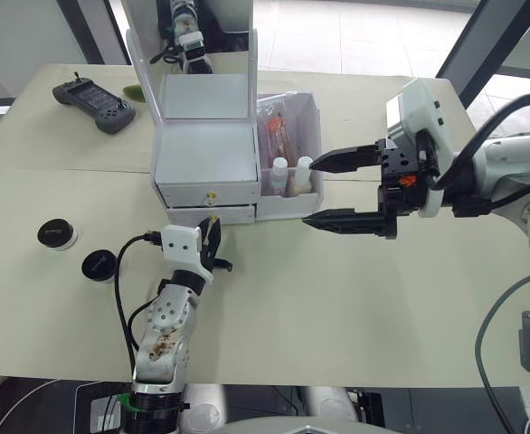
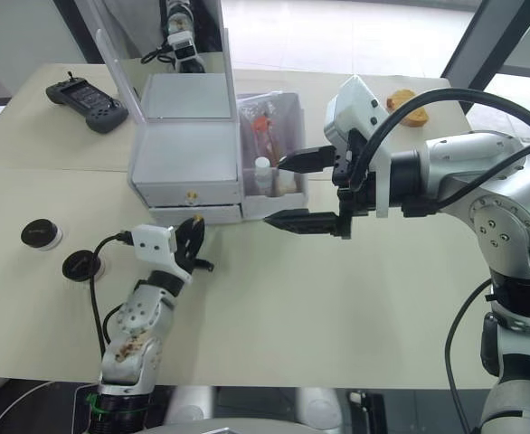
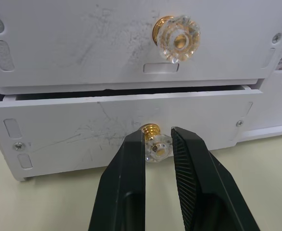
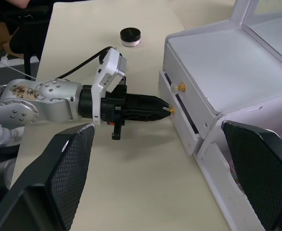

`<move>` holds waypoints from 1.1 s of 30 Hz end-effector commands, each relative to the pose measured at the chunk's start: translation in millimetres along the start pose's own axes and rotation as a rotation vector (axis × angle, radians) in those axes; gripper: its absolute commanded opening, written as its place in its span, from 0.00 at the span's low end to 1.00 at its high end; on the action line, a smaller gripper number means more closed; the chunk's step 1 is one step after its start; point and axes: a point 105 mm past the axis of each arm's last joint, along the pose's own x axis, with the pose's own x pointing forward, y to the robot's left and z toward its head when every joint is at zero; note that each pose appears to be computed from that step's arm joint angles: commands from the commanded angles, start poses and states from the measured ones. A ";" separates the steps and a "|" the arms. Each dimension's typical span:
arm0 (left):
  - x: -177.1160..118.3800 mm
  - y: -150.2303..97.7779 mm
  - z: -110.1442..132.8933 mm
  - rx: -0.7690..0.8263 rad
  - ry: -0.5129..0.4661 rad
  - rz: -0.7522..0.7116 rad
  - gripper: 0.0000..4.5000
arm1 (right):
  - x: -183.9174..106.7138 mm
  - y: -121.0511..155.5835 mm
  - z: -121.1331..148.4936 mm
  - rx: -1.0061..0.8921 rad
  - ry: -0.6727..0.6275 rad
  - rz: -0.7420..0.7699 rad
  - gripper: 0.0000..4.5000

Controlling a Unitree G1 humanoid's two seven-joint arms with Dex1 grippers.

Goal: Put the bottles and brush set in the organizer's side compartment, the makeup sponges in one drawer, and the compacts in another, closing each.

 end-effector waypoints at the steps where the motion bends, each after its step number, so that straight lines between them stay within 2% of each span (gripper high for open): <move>1: -12.3 8.1 9.9 0.025 -0.021 0.017 0.12 | -2.3 3.4 7.3 -0.041 -0.032 -0.010 1.00; 16: -28.7 54.1 19.6 0.112 0.006 0.037 0.12 | 4.7 8.7 1.7 -0.023 -0.057 -0.003 1.00; 21: -38.4 42.2 18.0 0.117 0.026 -0.023 0.12 | 6.7 8.1 2.2 -0.024 -0.070 -0.004 1.00; 33: -81.6 40.7 26.3 0.120 0.064 0.019 0.12 | 10.2 7.9 -0.8 -0.021 -0.087 0.013 1.00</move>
